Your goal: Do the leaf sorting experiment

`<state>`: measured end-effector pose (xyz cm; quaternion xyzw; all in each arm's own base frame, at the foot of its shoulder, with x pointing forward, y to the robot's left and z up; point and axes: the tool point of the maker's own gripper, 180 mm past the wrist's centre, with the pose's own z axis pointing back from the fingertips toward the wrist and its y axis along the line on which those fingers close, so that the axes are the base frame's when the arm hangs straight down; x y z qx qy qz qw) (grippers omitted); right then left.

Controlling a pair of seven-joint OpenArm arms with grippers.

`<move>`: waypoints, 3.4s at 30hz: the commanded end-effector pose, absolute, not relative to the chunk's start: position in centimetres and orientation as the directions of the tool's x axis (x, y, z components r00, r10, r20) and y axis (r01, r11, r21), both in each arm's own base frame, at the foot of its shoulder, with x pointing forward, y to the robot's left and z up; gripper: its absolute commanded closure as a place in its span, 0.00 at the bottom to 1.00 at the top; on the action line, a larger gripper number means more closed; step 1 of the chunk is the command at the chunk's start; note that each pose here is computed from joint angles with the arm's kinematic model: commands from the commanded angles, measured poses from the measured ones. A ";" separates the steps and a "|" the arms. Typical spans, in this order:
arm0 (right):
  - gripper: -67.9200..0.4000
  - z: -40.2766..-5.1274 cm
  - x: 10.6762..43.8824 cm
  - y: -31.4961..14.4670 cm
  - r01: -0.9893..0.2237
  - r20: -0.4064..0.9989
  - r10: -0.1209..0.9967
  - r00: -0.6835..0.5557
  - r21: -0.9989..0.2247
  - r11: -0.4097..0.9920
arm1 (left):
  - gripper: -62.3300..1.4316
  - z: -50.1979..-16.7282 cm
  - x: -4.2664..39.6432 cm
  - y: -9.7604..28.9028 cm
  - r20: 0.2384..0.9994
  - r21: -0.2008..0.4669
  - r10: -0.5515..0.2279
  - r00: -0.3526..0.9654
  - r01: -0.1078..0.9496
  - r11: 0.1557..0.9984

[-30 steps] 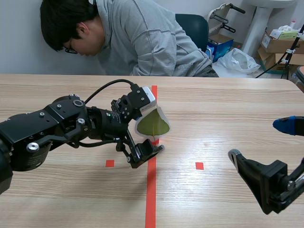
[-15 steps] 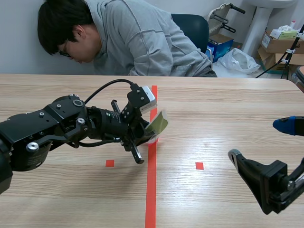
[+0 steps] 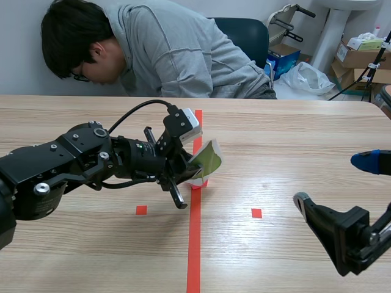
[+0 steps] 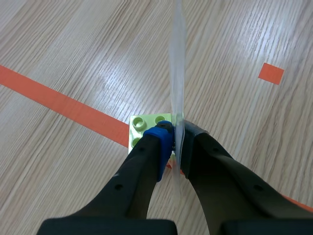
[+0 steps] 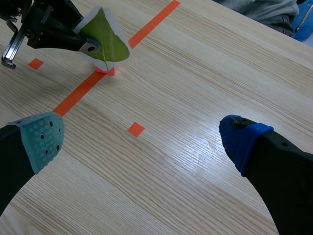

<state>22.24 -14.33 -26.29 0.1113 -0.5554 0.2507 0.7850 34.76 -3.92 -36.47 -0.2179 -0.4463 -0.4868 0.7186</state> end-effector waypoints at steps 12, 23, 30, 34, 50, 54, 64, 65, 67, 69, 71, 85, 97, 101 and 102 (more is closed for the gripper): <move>0.02 -25.3 22.7 -14.3 -0.513 0.937 0.267 0.227 -0.118 0.850 | 0.93 -31.3 33.9 -4.2 0.943 0.073 -0.315 0.103 0.863 0.500; 0.02 -25.3 22.8 -14.3 -0.513 0.937 0.267 0.226 -0.119 0.850 | 0.93 -27.5 43.9 14.1 0.963 0.152 -0.228 0.144 0.410 0.900; 0.02 -25.3 22.8 -14.3 -0.513 0.937 0.267 0.224 -0.119 0.850 | 0.93 -26.5 46.4 22.9 0.960 0.188 -0.224 0.170 0.204 0.961; 0.02 -25.3 22.8 -14.3 -0.513 0.937 0.267 0.224 -0.119 0.850 | 0.93 -26.5 47.7 25.3 0.957 0.185 -0.211 0.197 0.142 0.972; 0.02 -25.3 22.8 -14.3 -0.513 0.938 0.266 0.224 -0.119 0.850 | 0.93 -30.8 46.9 28.8 0.917 0.230 -0.232 0.323 0.046 0.972; 0.02 -25.2 22.9 -14.3 -0.513 0.938 0.266 0.222 -0.120 0.850 | 0.93 -32.3 45.9 28.8 0.908 0.228 -0.232 0.348 0.053 0.972; 0.02 -25.2 22.9 -14.3 -0.512 0.938 0.266 0.221 -0.120 0.850 | 0.93 -33.4 45.0 28.8 0.903 0.230 -0.234 0.360 0.057 0.972; 0.02 -25.2 22.9 -14.3 -0.512 0.938 0.266 0.221 -0.120 0.850 | 0.93 -33.4 45.0 28.8 0.903 0.229 -0.234 0.361 0.057 0.972; 0.02 -25.2 22.9 -14.3 -0.512 0.938 0.266 0.221 -0.120 0.850 | 0.93 -33.5 44.9 28.8 0.902 0.231 -0.235 0.362 0.055 0.971; 0.02 -25.2 22.9 -14.3 -0.512 0.938 0.266 0.221 -0.120 0.850 | 0.93 -33.6 44.8 28.8 0.901 0.232 -0.237 0.364 0.057 0.971; 0.02 -25.2 22.9 -14.3 -0.512 0.938 0.266 0.221 -0.120 0.850 | 0.93 -33.6 44.8 28.8 0.901 0.233 -0.238 0.362 0.058 0.971; 0.02 -25.2 22.9 -14.3 -0.512 0.938 0.266 0.221 -0.120 0.850 | 0.52 -33.6 44.8 28.7 0.897 0.248 -0.255 0.362 0.067 0.967; 0.02 -25.2 22.9 -14.3 -0.513 0.938 0.267 0.222 -0.121 0.850 | 0.02 -32.5 45.2 28.4 0.917 0.256 -0.265 0.299 0.072 0.964; 0.02 -25.3 22.8 -14.4 -0.513 0.937 0.268 0.225 -0.121 0.850 | 0.00 -33.6 43.9 28.9 0.868 0.338 -0.359 0.343 0.121 0.933; 0.02 -25.3 22.8 -14.4 -0.513 0.936 0.269 0.226 -0.120 0.850 | 0.00 -33.9 43.2 29.2 0.849 0.372 -0.399 0.347 0.143 0.917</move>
